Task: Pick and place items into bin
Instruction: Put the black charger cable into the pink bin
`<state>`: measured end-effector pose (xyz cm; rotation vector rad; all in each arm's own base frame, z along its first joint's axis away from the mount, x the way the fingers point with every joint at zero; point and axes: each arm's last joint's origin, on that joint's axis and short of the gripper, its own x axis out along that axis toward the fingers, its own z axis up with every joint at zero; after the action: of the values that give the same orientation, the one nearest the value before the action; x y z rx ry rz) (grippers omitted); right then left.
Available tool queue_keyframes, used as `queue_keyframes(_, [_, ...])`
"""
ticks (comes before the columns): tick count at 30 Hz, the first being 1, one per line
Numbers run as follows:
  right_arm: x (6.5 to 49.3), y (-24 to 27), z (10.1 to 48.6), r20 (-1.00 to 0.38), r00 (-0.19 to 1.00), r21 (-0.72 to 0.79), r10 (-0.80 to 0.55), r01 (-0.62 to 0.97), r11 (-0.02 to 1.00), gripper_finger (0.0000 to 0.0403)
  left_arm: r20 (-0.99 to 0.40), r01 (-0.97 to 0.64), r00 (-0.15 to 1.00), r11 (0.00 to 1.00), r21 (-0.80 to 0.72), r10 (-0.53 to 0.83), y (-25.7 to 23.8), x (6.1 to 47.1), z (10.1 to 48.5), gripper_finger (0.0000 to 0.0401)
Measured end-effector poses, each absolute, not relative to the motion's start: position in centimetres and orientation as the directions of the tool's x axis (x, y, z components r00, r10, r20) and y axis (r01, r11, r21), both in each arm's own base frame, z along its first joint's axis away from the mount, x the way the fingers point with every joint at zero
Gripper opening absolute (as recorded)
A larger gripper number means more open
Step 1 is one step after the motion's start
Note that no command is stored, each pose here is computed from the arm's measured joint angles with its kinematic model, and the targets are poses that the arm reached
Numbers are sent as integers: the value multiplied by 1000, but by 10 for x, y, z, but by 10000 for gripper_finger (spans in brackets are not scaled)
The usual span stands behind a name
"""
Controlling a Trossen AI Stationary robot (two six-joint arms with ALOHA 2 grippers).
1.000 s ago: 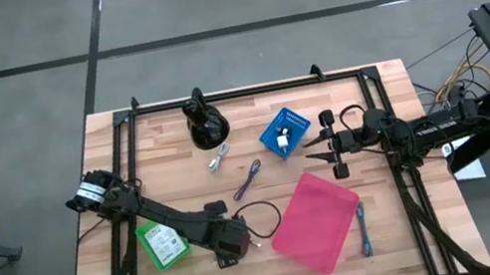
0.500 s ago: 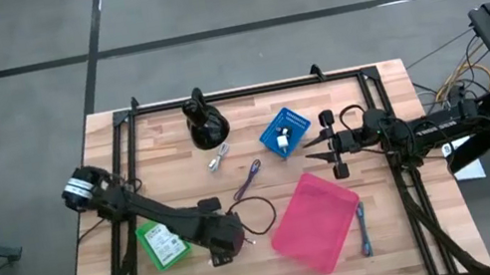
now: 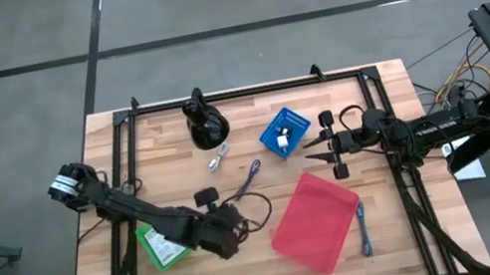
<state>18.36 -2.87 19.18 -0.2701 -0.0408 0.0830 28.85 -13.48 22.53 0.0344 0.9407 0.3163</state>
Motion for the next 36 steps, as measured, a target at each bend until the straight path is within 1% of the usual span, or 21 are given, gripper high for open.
queue_keyframes(4, [184,-29,192,28,996,-268,87,-77,960,100,-697,-308,601,918,250,392,-135,291,232,13])
queue_keyframes(7, [185,-29,193,29,996,-268,87,-76,960,100,-620,-366,620,876,315,482,-133,292,236,13])
queue_keyframes(12, [185,-29,193,29,996,-268,88,-77,960,96,-465,-440,664,809,390,586,-134,300,248,13])
queue_keyframes(15, [185,-29,192,28,996,-260,88,-78,962,97,-374,-460,696,780,424,614,-136,307,256,13])
queue_keyframes(19, [185,-29,193,28,996,-229,89,-80,970,103,-288,-450,748,776,442,599,-141,316,266,13])
queue_keyframes(23, [185,-28,193,28,994,-223,102,-93,970,108,-210,-463,758,737,492,617,-144,323,274,13])
queue_keyframes(25, [185,-27,192,23,988,-224,155,-146,964,112,-184,-478,752,716,508,632,-144,325,276,13])
queue_keyframes(29, [186,-21,194,43,964,-246,263,-245,938,127,-176,-488,741,699,522,649,-139,327,276,13])
queue_keyframes(33, [192,-12,195,32,948,-276,316,-296,915,156,-176,-498,731,692,523,659,-134,329,276,13])
queue_keyframes(36, [202,-2,196,18,930,-271,368,-349,897,183,-175,-506,726,688,520,665,-131,330,276,13])
